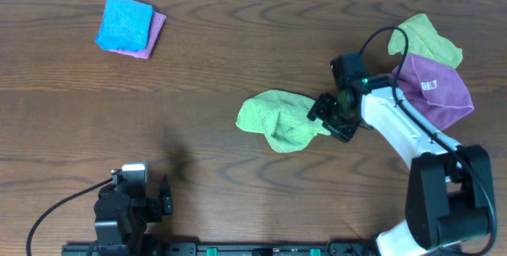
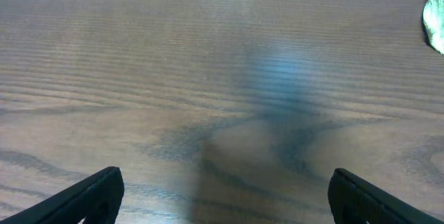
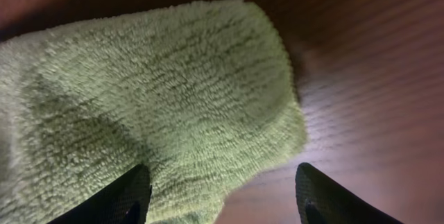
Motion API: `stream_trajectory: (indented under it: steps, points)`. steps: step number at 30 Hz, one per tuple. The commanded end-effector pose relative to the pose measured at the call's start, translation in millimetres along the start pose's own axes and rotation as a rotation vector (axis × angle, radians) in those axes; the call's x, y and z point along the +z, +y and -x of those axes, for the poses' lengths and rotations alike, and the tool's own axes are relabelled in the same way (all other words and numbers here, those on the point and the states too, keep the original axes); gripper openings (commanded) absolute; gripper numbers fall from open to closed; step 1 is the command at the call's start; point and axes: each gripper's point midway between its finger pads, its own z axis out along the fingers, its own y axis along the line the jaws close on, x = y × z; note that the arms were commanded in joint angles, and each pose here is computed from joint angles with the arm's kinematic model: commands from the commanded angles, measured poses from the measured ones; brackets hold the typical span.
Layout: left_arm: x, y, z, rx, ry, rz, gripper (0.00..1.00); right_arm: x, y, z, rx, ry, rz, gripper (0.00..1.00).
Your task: Fold the cloth
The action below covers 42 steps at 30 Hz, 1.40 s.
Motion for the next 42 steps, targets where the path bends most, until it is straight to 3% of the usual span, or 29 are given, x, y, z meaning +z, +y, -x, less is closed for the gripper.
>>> stream_trajectory:
  steps: [1, 4, 6, 7, 10, 11, 19, 23, 29, 36, 37, 38, 40, 42]
  points:
    - [6.8, 2.4, -17.3, 0.031, 0.056, 0.016, 0.95, 7.7, -3.0, -6.9, -0.013, 0.027, 0.030, 0.67]
    - [6.8, 2.4, -17.3, 0.031, 0.056, 0.016, 0.95, 14.3, -3.6, -5.8, -0.025, 0.011, 0.045, 0.64]
    - [6.8, 2.4, -17.2, 0.031, 0.056, 0.016, 0.95, 17.5, -2.6, -3.4, -0.029, -0.004, 0.058, 0.55]
    - [6.8, 2.4, -17.3, 0.031, 0.056, 0.016, 0.95, 18.0, -1.4, -1.7, -0.039, -0.013, 0.064, 0.46]
    - [6.8, 2.4, -17.2, 0.031, 0.056, 0.016, 0.95, 16.8, 10.4, 8.5, -0.103, -0.059, 0.109, 0.07]
    - [6.8, 2.4, -17.2, 0.031, 0.056, 0.016, 0.95, 16.0, 14.8, 12.3, -0.121, -0.077, 0.125, 0.01]
    - [6.8, 2.4, -17.2, 0.031, 0.056, 0.016, 0.95, 8.1, 42.6, 34.6, -0.181, -0.182, 0.230, 0.01]
    - [6.8, 2.4, -17.3, 0.031, 0.056, 0.016, 0.95, -10.4, 84.8, 43.3, -0.328, -0.253, 0.409, 0.01]
    - [6.8, 2.4, -17.3, 0.031, 0.056, 0.016, 0.95, -37.4, 124.1, 59.9, -0.402, -0.401, 0.547, 0.01]
    - [6.8, 2.4, -17.3, 0.031, 0.056, 0.016, 0.95, -51.6, 132.5, 84.0, -0.392, -0.545, 0.551, 0.03]
    - [6.8, 2.4, -17.3, 0.031, 0.056, 0.016, 0.95, -54.2, 133.4, 88.3, -0.388, -0.570, 0.550, 0.06]
    - [6.8, 2.4, -17.3, 0.031, 0.056, 0.016, 0.95, -57.8, 135.0, 93.1, -0.385, -0.600, 0.552, 0.15]
    - [6.8, 2.4, -17.2, 0.031, 0.056, 0.016, 0.95, -66.2, 139.3, 101.3, -0.380, -0.655, 0.565, 0.48]
    - [6.8, 2.4, -17.3, 0.031, 0.056, 0.016, 0.95, -74.3, 144.4, 105.4, -0.385, -0.689, 0.590, 0.62]
